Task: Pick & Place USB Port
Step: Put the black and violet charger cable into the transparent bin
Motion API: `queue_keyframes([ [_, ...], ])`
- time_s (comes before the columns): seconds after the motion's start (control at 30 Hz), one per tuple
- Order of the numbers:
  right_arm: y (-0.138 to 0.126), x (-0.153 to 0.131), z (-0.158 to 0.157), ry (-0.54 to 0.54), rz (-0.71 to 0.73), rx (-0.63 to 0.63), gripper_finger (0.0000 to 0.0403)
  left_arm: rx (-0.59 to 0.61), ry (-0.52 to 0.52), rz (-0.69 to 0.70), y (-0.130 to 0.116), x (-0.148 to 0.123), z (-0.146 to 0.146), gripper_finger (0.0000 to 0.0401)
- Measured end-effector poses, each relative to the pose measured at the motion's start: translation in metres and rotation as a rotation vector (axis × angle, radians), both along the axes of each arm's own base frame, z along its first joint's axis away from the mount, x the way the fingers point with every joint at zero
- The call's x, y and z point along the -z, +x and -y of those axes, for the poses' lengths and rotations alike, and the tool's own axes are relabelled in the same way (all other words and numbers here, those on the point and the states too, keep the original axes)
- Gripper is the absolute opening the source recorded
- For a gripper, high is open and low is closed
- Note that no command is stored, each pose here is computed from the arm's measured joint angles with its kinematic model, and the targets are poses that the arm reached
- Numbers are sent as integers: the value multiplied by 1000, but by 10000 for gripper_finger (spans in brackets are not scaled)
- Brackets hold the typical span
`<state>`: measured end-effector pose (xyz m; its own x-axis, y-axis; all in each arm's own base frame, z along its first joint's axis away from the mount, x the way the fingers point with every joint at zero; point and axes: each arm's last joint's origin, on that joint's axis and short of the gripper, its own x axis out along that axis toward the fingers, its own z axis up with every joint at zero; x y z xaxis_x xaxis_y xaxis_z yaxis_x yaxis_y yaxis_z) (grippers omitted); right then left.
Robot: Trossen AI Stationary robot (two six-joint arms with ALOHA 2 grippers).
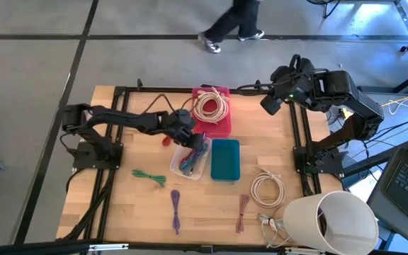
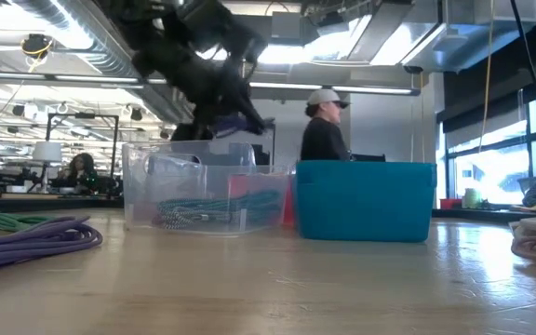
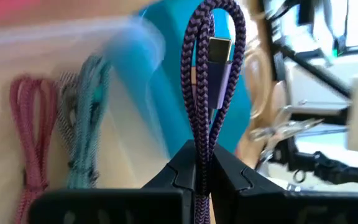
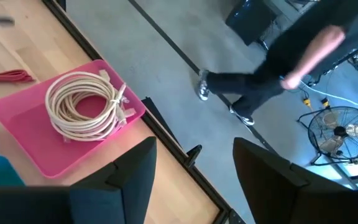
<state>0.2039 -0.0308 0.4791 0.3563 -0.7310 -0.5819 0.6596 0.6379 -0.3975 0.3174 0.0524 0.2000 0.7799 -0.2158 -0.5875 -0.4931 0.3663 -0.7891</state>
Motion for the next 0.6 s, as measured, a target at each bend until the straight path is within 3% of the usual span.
queue_keyframes([
  [0.3,-6,-3,-1,6,19,-2,215,10,3,-112,6,25,3,13],
  [0.43,-8,-4,-1,6,24,-2,215,-2,64,-165,0,9,6,13],
  [0.53,-10,-4,-1,6,28,-2,215,4,126,-186,-7,-25,8,13],
  [0.6,-10,-5,-1,0,30,1,215,1,152,-270,-17,-33,9,13],
])
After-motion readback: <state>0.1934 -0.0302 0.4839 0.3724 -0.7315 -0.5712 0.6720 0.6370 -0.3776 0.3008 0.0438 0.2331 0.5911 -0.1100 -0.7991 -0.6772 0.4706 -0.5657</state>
